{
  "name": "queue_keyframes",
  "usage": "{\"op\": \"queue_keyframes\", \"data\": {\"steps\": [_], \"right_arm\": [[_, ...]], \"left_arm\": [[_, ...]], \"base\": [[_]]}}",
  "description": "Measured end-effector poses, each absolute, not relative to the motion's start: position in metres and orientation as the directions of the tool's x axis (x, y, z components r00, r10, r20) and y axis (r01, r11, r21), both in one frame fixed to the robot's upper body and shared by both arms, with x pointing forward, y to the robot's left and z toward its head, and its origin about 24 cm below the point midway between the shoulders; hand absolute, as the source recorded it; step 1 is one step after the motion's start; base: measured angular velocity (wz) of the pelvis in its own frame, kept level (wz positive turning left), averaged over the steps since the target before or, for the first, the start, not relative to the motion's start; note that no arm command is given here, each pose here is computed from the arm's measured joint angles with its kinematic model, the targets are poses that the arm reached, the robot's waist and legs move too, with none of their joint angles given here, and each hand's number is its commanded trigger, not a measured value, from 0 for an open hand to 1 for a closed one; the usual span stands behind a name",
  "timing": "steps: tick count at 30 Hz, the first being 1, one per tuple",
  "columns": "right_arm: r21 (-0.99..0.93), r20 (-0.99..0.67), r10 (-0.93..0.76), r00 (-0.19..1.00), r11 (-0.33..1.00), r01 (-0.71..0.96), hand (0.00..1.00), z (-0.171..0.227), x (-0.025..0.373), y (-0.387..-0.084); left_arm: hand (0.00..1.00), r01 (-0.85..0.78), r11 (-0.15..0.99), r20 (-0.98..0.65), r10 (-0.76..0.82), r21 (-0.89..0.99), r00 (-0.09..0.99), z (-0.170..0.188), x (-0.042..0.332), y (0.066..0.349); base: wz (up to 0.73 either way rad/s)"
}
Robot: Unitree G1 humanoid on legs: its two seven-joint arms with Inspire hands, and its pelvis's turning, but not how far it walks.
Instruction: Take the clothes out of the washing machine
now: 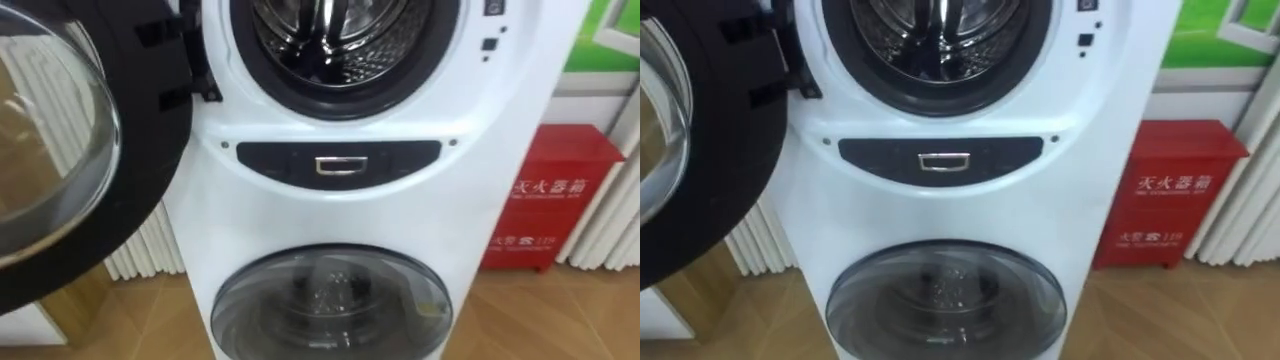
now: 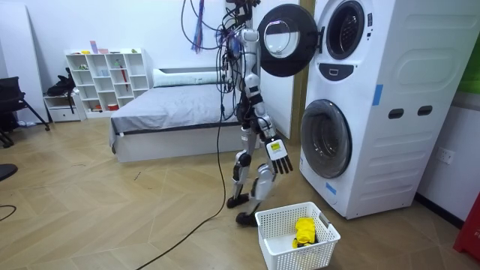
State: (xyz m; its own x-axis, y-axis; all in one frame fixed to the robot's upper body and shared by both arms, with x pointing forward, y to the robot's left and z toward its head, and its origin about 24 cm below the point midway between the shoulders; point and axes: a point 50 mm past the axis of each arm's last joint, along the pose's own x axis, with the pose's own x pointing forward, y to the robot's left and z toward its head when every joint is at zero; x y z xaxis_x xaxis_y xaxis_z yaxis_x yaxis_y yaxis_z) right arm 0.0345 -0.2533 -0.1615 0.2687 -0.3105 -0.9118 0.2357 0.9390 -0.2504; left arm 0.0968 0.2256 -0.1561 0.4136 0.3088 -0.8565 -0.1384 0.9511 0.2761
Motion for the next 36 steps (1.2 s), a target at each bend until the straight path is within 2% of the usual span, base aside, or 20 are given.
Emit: {"op": "queue_keyframes", "data": {"steps": [4, 11, 16, 21, 30, 36], "right_arm": [[-0.242, -0.914, -0.304, 0.269, 0.94, 0.238, 0.0, -0.162, 0.033, -0.252], [-0.236, -0.909, -0.325, 0.26, 0.918, 0.32, 0.0, -0.16, 0.027, -0.26], [-0.246, -0.895, -0.359, 0.265, 0.892, 0.379, 0.0, -0.156, 0.023, -0.27], [-0.276, -0.887, -0.396, 0.237, 0.866, 0.416, 0.0, -0.152, 0.013, -0.278], [-0.367, -0.877, -0.46, 0.141, 0.829, 0.422, 0.0, -0.148, -0.008, -0.289], [-0.389, -0.855, -0.491, 0.166, 0.819, 0.422, 0.0, -0.144, -0.003, -0.294]], "left_arm": [[0.0, -0.383, 0.902, -0.846, 0.357, 0.2, 0.397, -0.153, 0.1, 0.236], [0.0, -0.649, 0.751, -0.769, 0.486, 0.125, 0.414, -0.133, 0.118, 0.269], [0.0, -0.808, 0.588, -0.642, 0.601, -0.05, 0.477, -0.091, 0.159, 0.314], [0.0, -0.877, 0.447, -0.538, 0.702, -0.176, 0.466, -0.048, 0.186, 0.36], [0.0, -0.928, 0.263, -0.462, 0.81, -0.263, 0.361, 0.01, 0.183, 0.424], [0.0, -0.945, 0.175, -0.413, 0.866, -0.277, 0.281, 0.04, 0.169, 0.455]], "base": [[-0.34], [-0.03], [0.0], [-0.1], [-0.05], [0.02]]}}
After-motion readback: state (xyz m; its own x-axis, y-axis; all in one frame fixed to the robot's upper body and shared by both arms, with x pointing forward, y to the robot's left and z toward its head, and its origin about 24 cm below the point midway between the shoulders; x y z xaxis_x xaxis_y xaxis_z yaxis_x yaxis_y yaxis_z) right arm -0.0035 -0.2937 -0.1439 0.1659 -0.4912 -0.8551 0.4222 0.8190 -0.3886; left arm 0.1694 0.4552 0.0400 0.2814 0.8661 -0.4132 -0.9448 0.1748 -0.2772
